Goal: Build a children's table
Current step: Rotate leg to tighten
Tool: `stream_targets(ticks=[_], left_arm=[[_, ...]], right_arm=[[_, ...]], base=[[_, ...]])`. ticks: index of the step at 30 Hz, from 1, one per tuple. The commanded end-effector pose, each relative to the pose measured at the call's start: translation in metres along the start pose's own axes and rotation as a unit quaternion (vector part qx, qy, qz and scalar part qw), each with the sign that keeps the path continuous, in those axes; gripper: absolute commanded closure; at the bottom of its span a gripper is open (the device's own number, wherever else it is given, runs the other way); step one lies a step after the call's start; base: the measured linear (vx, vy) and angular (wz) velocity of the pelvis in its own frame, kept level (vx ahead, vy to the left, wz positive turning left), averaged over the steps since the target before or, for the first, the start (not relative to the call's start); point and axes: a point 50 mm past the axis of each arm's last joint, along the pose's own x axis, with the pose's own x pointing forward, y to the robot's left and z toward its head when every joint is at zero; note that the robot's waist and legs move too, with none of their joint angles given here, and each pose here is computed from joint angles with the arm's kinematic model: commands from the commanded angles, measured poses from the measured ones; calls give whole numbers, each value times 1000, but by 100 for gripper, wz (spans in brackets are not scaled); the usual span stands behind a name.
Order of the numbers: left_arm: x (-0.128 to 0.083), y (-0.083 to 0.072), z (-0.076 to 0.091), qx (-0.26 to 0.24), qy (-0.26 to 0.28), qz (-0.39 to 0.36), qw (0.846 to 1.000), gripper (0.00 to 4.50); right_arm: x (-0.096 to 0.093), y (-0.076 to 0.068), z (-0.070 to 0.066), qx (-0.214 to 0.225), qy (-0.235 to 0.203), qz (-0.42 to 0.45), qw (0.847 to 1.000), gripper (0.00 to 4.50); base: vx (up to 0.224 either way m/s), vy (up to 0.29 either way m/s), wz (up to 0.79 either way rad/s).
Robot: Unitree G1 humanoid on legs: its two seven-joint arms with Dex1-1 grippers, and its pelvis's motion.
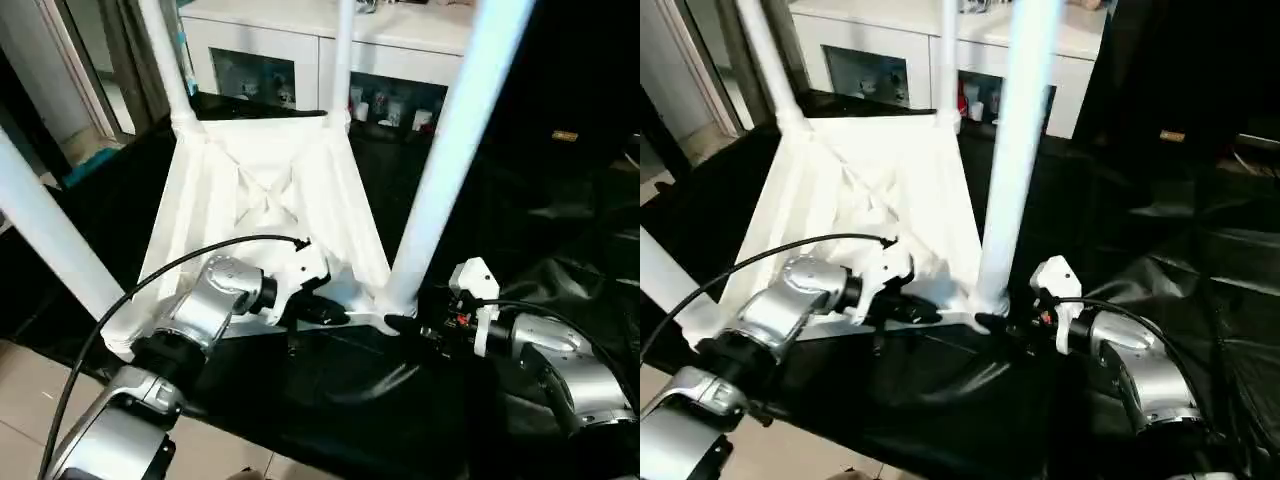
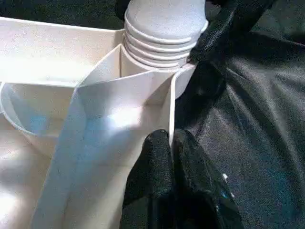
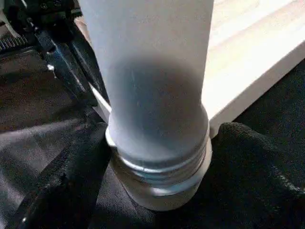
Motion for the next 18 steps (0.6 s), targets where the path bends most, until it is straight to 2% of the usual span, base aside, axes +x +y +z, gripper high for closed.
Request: stream_targets(ticks=[1,3,10,13,16,17,18], left_arm=[[6,-10,-4,-9,4,-38,999,450],[6,-10,-4,-9,3,-40,999,450],[9,-9,-3,-12,1,-30,999,450],[20,1,-1,-23,5,45,999,450],[22,3,0,-24,5,59,998,450],[33,12,5,-42,7,131,990,450],[38,15,8,-53,7,161,986,450]], right_arm=[[1,2,6,0,-14,15,1000,106],[1,3,6,1,-16,19,1000,134],[4,7,3,18,-26,25,999,172],[9,-2,-8,33,-24,-64,997,175],[10,-4,-9,35,-22,-80,996,176],[19,-9,-14,55,-24,-158,986,177],[23,-11,-15,65,-27,-195,978,177]], base=[[0,0,0],[0,0,0],[0,0,0],[0,0,0],[0,0,0],[0,0,0],[0,0,0]])
